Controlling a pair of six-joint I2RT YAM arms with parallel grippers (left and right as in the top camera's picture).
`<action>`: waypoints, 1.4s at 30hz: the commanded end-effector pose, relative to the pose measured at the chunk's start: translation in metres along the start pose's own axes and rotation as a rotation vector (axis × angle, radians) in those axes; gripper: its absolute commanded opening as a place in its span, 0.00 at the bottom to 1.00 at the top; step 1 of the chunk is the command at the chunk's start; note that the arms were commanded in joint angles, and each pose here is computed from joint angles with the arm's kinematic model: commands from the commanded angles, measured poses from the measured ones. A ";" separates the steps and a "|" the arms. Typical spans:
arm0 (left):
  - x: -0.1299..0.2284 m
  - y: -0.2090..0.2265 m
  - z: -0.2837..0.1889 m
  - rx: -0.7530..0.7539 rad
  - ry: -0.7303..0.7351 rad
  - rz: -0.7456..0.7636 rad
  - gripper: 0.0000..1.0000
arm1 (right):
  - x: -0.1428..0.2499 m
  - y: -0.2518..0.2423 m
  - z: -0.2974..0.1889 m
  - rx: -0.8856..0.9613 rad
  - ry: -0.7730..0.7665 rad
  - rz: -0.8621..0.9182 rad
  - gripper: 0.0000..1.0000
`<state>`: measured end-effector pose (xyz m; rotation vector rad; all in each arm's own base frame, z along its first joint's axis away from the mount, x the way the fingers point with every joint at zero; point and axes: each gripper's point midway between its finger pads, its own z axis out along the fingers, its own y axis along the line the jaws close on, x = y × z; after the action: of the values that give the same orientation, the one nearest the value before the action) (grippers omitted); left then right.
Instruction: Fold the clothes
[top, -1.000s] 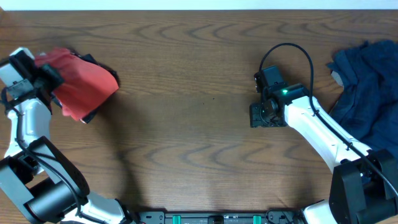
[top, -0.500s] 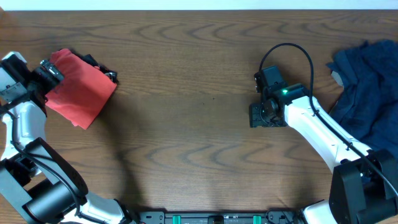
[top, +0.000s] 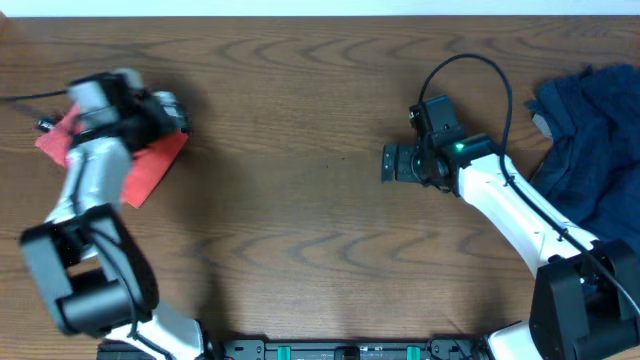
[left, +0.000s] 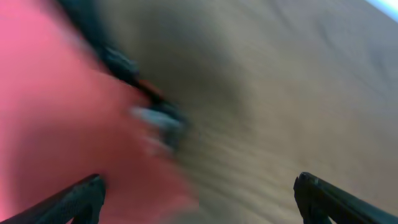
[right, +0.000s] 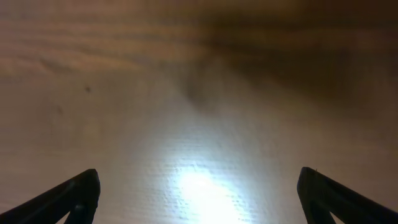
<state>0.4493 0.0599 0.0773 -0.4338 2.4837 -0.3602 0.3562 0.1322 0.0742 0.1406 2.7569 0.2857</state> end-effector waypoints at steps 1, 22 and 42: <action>0.041 -0.034 0.022 -0.010 0.137 0.094 0.98 | -0.018 -0.005 -0.009 -0.039 -0.043 0.073 0.99; 0.245 -0.040 -0.108 -0.240 1.098 0.058 0.98 | 0.108 -0.087 -0.055 0.073 0.564 0.269 0.99; 0.179 -0.066 -0.200 -0.021 0.082 0.265 0.98 | 0.074 -0.102 -0.127 0.087 -0.330 0.202 0.99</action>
<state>0.2076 -0.0488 0.1511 -0.0853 2.7077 -0.3308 0.2367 0.0431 0.1276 0.3706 2.5731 0.3182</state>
